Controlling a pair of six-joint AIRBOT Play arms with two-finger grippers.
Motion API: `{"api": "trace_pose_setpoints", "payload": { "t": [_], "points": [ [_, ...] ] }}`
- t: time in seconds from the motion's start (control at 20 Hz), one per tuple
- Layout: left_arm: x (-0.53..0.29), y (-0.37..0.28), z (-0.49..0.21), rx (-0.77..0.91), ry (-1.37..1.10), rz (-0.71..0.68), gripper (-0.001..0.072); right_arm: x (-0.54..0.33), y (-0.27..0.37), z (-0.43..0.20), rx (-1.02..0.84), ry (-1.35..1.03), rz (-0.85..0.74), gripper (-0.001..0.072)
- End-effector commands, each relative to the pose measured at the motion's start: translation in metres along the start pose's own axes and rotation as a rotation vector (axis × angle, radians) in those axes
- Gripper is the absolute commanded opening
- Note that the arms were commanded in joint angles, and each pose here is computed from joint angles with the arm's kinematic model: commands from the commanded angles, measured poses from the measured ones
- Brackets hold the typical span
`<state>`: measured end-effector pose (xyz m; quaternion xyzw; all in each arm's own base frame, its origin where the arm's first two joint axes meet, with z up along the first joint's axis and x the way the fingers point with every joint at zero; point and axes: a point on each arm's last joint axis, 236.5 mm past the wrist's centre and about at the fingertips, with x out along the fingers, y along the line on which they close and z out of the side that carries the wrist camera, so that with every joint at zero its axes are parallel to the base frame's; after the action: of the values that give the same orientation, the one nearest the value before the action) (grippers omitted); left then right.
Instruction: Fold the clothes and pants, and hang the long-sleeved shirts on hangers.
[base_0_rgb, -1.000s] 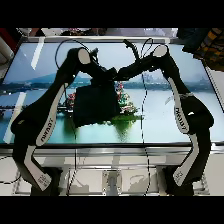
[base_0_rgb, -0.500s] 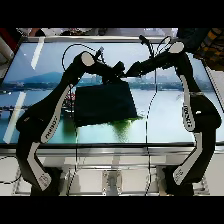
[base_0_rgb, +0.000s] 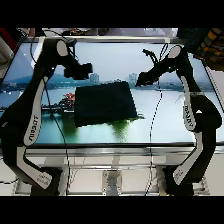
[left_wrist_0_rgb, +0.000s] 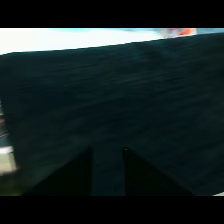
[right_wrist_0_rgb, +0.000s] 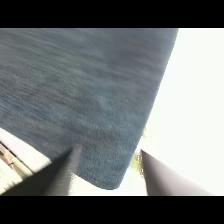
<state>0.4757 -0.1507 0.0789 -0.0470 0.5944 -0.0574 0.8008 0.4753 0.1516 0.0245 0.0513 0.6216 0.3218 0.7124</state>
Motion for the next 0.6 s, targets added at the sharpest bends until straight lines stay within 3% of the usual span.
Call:
{"api": "trace_pose_setpoints", "payload": {
  "t": [0.0, 0.05, 0.15, 0.55],
  "points": [
    [-0.015, 0.066, -0.016, 0.108, 0.083, 0.214, 0.0246, 0.005, -0.028, -0.009, 0.044, 0.031, -0.099, 0.0577],
    [-0.014, 0.068, -0.016, 0.127, 0.089, 0.214, 0.0278, 0.009, -0.031, -0.013, 0.049, 0.046, -0.099, 0.0595],
    [-0.011, 0.067, -0.02, 0.165, 0.111, 0.185, 0.0481, 0.021, -0.036, -0.021, 0.048, 0.074, -0.088, 0.0607],
    [0.02, 0.094, -0.066, 0.147, 0.277, 0.137, 0.0499, 0.1, -0.013, -0.029, -0.03, 0.061, -0.016, 0.0607]
  ]
}}
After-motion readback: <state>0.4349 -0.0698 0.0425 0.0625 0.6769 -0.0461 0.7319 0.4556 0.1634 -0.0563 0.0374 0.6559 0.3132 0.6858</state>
